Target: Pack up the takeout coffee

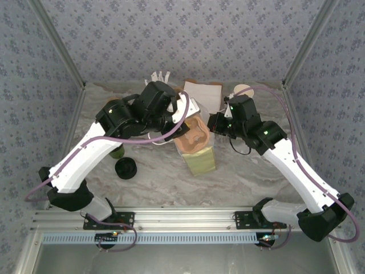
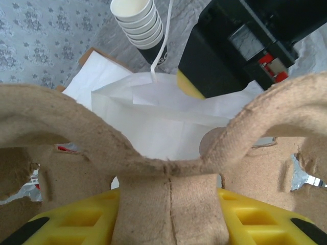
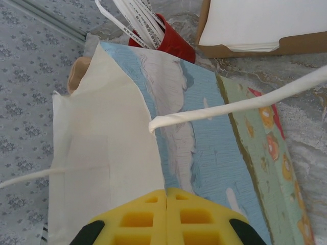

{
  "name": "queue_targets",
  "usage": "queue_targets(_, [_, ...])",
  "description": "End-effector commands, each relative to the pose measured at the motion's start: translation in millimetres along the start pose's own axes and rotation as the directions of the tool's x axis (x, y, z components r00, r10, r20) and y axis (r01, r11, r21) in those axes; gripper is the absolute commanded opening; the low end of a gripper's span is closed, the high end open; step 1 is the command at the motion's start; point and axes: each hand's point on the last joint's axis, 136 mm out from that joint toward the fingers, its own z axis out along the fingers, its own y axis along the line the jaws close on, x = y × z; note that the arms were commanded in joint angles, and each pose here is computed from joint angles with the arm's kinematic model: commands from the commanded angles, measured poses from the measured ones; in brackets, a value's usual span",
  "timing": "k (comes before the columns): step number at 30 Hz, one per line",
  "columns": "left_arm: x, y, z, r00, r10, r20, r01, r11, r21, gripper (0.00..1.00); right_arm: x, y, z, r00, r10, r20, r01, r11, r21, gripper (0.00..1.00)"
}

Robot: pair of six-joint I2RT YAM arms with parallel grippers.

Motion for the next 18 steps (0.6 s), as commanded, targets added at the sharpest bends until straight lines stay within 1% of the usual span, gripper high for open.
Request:
queue_targets(1, [7, 5, -4, 0.999, 0.020, -0.031, -0.020, 1.000, -0.011, 0.42, -6, 15, -6, 1.000, 0.004, 0.027, -0.003, 0.999, -0.043, 0.07])
queue_targets(8, [24, 9, 13, 0.993, 0.034, -0.111, -0.036, 0.999, -0.016, 0.42, -1, 27, -8, 1.000, -0.025, 0.016, 0.026, 0.997, -0.072, 0.07])
queue_targets(18, [34, 9, 30, 0.987, 0.034, -0.156, -0.035, 0.999, -0.003, 0.42, 4, 35, -10, 0.999, -0.037, 0.003, 0.038, 0.994, -0.104, 0.07])
